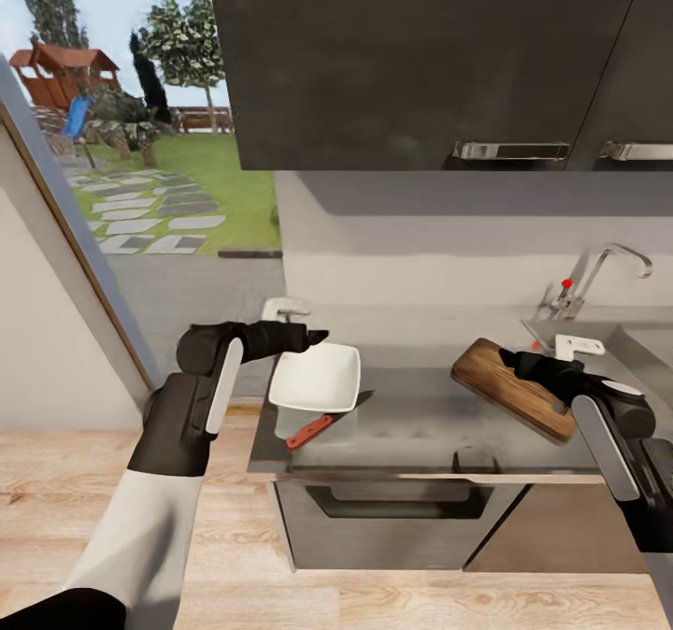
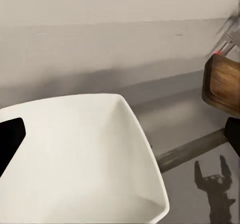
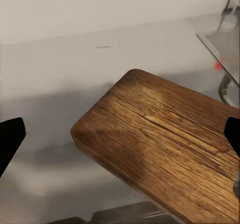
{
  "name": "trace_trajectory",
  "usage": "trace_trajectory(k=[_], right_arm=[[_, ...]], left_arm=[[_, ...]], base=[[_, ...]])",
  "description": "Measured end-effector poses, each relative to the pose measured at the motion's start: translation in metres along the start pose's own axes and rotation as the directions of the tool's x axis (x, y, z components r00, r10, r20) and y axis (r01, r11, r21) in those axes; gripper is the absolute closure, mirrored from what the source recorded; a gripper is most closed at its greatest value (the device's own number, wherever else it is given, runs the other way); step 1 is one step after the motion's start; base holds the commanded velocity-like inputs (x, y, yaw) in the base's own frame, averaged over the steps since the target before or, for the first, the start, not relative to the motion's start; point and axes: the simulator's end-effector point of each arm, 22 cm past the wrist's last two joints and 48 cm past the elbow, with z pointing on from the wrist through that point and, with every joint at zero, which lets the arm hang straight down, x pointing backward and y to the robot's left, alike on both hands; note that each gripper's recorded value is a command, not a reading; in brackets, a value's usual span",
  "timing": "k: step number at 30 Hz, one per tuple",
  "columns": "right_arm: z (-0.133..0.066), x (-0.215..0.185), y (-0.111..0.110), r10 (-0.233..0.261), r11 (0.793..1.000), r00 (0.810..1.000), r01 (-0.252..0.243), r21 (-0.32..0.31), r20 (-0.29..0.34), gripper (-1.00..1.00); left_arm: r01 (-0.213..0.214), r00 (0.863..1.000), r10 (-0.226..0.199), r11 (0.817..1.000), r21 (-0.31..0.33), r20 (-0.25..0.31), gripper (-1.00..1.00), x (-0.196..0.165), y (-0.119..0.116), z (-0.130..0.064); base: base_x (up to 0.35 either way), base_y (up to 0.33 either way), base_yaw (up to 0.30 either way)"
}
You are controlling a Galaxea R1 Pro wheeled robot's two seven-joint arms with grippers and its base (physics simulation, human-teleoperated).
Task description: In the kitchen, take the Vidalia onion out of the sink, dice it on the chopping board with the paring knife, put the diced onion into the bowl on the countertop, then place both the paring knife and the chopping board into the sink.
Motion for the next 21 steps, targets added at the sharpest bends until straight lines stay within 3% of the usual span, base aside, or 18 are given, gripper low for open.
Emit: trace_trajectory(k=[10, 18, 21], right_arm=[[0.0, 0.001, 0.001, 0.0, 1.0, 1.0, 0.0, 0.0, -0.003, -1.0], [0.002, 0.005, 0.009, 0.014, 1.0, 1.0, -0.014, 0.005, -0.012, -1.0], [0.014, 0.018, 0.006, 0.055, 0.993, 0.995, -0.046, 0.111, -0.08, -1.0]], left_arm=[[-0.003, 1.0, 0.003, 1.0, 0.006, 0.001, -1.0, -0.001, -0.003, 0.0], [-0.001, 1.0, 0.001, 1.0, 0.009, -0.007, -1.0, 0.003, -0.004, 0.003], [-0.006, 1.0, 0.006, 1.0, 0.011, -0.009, -1.0, 0.003, -0.006, 0.004]], base=[[0.014, 0.257, -0.227], [0.154, 0.273, -0.039], [0.122, 0.068, -0.001]])
